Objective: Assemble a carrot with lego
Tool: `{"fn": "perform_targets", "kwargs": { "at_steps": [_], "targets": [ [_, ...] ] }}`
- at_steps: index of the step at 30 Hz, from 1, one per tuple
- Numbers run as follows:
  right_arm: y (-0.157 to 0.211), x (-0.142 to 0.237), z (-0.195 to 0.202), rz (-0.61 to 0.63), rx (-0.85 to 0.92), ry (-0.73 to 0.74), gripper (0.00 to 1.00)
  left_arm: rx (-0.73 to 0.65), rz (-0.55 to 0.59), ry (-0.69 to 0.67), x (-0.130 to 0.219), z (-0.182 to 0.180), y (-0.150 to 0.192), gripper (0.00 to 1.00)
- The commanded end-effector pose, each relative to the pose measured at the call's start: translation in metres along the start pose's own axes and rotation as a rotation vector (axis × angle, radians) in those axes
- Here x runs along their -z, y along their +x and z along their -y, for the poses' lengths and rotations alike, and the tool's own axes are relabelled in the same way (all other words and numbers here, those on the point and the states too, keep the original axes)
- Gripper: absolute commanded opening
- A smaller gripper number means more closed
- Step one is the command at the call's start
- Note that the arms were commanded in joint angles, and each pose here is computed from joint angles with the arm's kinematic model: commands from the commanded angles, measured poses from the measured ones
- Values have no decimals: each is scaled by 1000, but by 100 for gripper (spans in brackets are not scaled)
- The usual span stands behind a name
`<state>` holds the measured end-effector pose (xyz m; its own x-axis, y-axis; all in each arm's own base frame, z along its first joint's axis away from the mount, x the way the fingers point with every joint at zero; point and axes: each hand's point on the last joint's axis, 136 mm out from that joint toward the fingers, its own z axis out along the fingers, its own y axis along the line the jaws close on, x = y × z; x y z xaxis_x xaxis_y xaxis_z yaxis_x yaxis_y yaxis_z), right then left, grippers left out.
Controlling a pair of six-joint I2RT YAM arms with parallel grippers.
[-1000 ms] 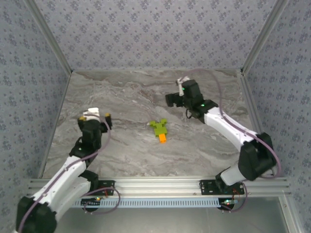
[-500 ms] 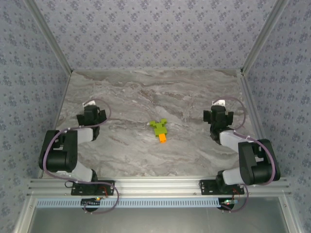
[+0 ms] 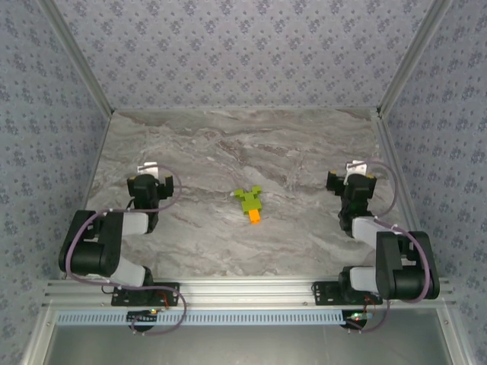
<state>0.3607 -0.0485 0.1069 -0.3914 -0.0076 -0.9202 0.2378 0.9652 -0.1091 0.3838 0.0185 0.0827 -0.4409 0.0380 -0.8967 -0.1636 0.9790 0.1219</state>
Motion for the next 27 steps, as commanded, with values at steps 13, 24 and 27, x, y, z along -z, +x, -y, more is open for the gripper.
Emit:
{"fn": "perform_targets", "kwargs": {
  "at_steps": [13,24,27],
  "targets": [
    [10,-26,-36,-1,14,-156,100,81,56,112,-9,2,-12,97],
    [10,-22,-39,27,35,-146,100,74,54,128,-9,5,-11,98],
    [11,-25,-37,4,16,-154,100,74,54,129,-9,5,-12,98]
  ]
}}
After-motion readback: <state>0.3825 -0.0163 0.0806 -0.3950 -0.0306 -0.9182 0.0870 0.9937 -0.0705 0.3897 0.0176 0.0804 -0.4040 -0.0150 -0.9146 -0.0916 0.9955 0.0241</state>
